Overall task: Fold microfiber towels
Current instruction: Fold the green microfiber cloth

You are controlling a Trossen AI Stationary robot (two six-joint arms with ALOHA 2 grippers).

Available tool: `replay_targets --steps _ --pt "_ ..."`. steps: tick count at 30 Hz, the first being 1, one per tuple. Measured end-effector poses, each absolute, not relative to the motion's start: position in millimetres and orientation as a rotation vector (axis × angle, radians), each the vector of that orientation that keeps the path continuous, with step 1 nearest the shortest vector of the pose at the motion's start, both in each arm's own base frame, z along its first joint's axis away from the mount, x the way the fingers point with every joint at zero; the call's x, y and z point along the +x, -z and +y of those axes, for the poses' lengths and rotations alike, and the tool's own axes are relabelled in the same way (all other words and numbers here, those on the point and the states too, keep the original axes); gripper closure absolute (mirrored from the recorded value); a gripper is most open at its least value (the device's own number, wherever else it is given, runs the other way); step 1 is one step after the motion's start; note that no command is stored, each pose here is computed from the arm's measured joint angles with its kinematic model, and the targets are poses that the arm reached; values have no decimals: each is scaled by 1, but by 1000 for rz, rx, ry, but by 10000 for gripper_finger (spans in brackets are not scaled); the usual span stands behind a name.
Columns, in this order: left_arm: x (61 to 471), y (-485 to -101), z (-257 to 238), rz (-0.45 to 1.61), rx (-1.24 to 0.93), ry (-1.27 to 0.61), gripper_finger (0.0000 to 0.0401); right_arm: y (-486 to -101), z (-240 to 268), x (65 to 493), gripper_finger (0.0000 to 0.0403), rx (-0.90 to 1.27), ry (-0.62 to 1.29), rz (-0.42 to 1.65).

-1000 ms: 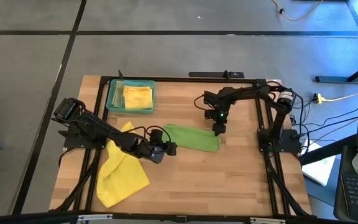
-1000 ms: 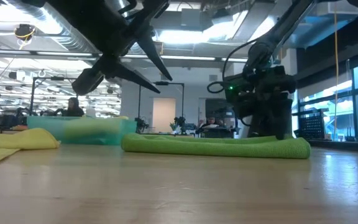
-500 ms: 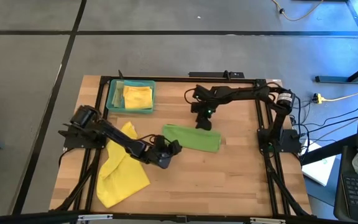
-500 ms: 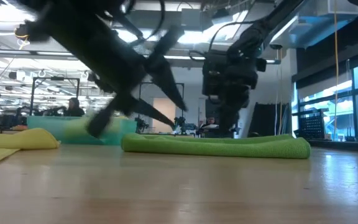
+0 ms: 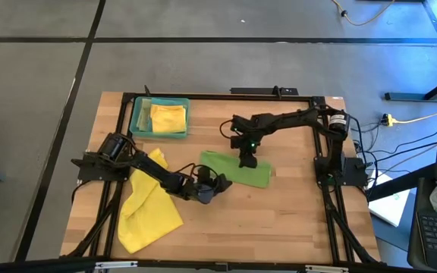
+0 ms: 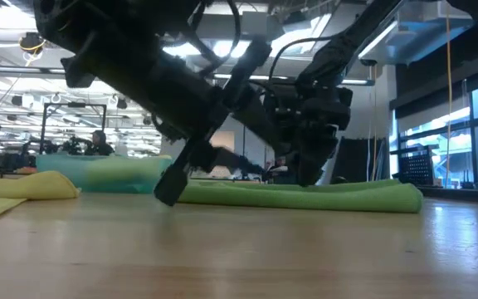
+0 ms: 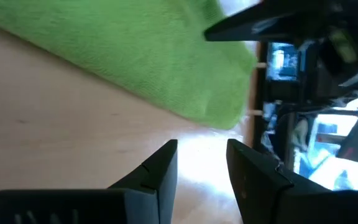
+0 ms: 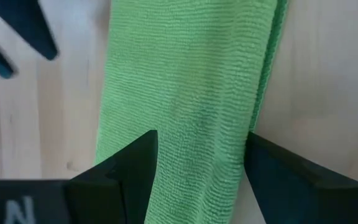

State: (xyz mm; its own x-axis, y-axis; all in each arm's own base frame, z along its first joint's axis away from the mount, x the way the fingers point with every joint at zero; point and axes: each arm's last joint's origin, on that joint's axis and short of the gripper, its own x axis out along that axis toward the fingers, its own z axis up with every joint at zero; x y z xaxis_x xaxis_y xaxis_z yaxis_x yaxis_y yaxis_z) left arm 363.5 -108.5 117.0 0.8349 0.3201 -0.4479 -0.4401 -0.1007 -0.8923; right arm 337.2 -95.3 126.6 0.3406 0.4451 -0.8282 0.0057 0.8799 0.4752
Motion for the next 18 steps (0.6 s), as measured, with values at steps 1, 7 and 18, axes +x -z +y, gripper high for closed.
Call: replay_targets --steps 1,7,18 --pt "364 -119 -109 92 -1548 -627 271 -128 -95 335 171 439 -295 1212" --pt "366 -122 -111 71 -1563 -588 274 -142 -98 325 173 456 -269 1247" --pt "368 -121 -107 136 -1529 -560 275 -153 -96 321 226 425 -257 1222"
